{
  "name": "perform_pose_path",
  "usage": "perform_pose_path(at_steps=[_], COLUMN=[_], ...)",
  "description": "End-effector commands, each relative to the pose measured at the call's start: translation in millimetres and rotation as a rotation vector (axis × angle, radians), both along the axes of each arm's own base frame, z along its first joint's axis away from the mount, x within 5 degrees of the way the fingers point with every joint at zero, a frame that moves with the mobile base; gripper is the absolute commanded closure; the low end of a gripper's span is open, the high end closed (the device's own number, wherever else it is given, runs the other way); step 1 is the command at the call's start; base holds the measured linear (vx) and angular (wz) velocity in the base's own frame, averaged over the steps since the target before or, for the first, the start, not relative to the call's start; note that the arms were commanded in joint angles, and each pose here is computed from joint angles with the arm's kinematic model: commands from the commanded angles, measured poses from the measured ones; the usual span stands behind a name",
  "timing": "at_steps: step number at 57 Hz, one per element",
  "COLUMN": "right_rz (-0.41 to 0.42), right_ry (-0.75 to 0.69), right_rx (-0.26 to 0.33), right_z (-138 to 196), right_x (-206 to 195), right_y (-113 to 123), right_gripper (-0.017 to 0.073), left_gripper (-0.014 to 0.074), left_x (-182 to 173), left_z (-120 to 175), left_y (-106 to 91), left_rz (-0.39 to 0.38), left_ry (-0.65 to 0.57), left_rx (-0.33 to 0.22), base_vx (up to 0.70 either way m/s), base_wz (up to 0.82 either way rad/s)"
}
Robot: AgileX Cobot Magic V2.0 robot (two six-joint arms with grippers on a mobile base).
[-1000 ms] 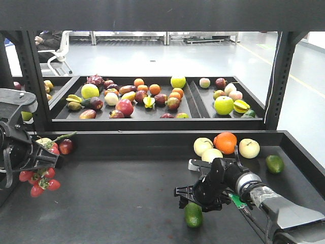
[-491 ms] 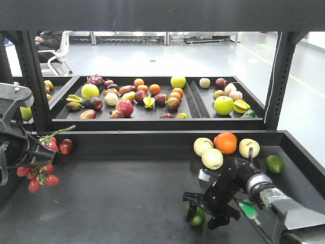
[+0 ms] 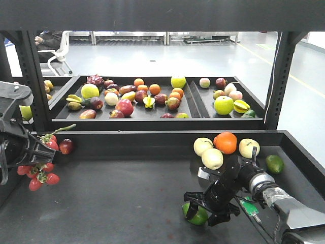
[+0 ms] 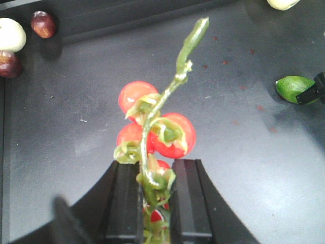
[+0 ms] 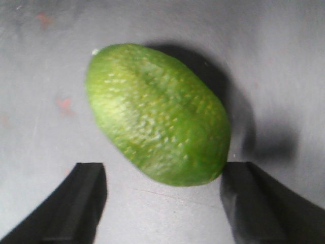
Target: Pick snacks and fruit into basket
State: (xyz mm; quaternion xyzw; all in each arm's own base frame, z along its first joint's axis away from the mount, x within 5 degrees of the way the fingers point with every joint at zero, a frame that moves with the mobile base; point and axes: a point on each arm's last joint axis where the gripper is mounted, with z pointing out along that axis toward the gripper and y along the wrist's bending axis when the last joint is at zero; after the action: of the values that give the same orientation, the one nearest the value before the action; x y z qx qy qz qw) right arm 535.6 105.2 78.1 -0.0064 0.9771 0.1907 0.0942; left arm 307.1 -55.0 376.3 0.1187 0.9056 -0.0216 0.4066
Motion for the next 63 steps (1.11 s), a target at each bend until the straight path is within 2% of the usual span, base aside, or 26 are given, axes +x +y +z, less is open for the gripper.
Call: perform_pose_path(at_steps=[1,3,12,24,29,37,45,56,63], right_rz=[0.059,0.063,0.049,0.065,0.075,0.001,-0.08,-0.032,0.015], right_ry=[-0.201,-0.235,-0.369,-0.405,-0.42,-0.461,-0.506,-0.358,-0.287], right_rx=[0.023,0.018,-0.001,-0.022,0.024,0.097,0.194,0.247,0.258], right_z=[70.7,77.7,102.6,95.1,88.8,84.5,82.7,52.2,41.4], right_x=[9.3,11.6,20.6,27.3,30.5,38.0,44.7,36.8,30.9], right_y=[0.1,-0.2,-2.0,-21.7,-31.3,-41.5,-37.8,-30.9,-28.4], right_gripper=[-0.0016,-0.0024,-0.0044,-0.0043,-0.0043,-0.004,-0.0032,-0.0032,-0.0032], left_gripper=[0.06,0.06,0.06,0.06,0.06,0.06,0.06,0.06,0.06], left_x=[-5.7,-5.5,-5.4,-5.4,-5.2,-5.2,-5.2,-5.2,-5.2], left_z=[25.3,25.3,25.4,25.5,25.7,25.8,25.8,25.8,25.8], left_y=[0.6,1.4,1.4,1.3,1.3,1.3,1.2,1.2,1.2], left_rz=[-0.002,-0.001,-0.001,-0.001,-0.001,-0.001,-0.001,-0.001,-0.001], left_ry=[-0.134,-0.136,-0.138,-0.14,-0.142,-0.143,-0.142,-0.142,-0.142], left_rx=[-0.021,-0.007,-0.008,-0.009,-0.009,-0.009,-0.011,-0.011,-0.011], base_vx=[0.0,0.0,0.0,0.0,0.0,0.0,0.0,0.0,0.0], base_wz=[0.0,0.0,0.0,0.01,0.01,0.0,0.0,0.0,0.0])
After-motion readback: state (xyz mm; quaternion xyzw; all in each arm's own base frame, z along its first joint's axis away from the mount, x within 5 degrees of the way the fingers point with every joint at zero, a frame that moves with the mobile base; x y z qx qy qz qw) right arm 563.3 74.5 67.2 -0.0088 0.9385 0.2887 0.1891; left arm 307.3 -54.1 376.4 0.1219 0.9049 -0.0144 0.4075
